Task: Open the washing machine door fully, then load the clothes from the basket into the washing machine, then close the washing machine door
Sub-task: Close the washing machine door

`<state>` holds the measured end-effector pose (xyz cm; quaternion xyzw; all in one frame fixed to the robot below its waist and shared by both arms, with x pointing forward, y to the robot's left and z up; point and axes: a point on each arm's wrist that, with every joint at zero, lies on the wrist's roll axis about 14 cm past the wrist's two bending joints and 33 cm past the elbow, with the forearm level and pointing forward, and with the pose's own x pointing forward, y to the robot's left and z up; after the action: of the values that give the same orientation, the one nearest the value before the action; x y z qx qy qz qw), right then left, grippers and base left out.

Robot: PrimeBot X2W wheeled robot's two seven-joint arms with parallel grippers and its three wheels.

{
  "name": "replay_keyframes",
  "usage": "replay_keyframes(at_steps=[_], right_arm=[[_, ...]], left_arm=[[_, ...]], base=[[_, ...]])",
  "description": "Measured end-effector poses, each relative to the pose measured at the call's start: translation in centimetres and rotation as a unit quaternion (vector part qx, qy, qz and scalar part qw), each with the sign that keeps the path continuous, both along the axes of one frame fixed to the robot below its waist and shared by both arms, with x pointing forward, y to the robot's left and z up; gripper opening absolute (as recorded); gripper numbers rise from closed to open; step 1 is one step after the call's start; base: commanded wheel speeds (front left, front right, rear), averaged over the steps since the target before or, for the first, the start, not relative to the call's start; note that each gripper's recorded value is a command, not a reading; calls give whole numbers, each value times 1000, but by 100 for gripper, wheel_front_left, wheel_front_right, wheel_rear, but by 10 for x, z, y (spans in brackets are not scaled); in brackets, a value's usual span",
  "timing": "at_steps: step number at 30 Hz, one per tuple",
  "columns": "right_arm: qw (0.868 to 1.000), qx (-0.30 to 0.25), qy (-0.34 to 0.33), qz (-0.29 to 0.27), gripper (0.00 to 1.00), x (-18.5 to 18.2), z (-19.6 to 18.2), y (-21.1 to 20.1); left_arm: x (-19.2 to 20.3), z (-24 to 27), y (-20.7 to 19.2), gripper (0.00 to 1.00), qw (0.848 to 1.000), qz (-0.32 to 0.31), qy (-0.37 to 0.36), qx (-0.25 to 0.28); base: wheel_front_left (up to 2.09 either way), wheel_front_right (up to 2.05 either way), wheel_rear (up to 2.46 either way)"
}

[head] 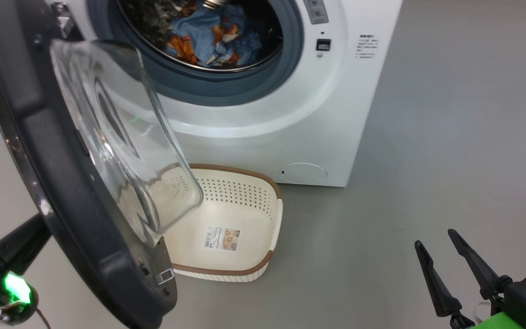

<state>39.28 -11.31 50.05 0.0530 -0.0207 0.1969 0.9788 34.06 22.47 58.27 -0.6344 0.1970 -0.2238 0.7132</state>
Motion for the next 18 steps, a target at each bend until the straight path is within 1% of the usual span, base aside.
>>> replay_keyframes(at_steps=[13,18], right_arm=[[999,-2,0,-51,100,-4,1,-33],[998,-4,3,-66,100,-7,-1,-42]], left_arm=[[37,-6,-41,0,998,-55,-2,-22],[51,-10,-57,0,997,-78,0,-20]], base=[[0,0,0],[0,0,0]])
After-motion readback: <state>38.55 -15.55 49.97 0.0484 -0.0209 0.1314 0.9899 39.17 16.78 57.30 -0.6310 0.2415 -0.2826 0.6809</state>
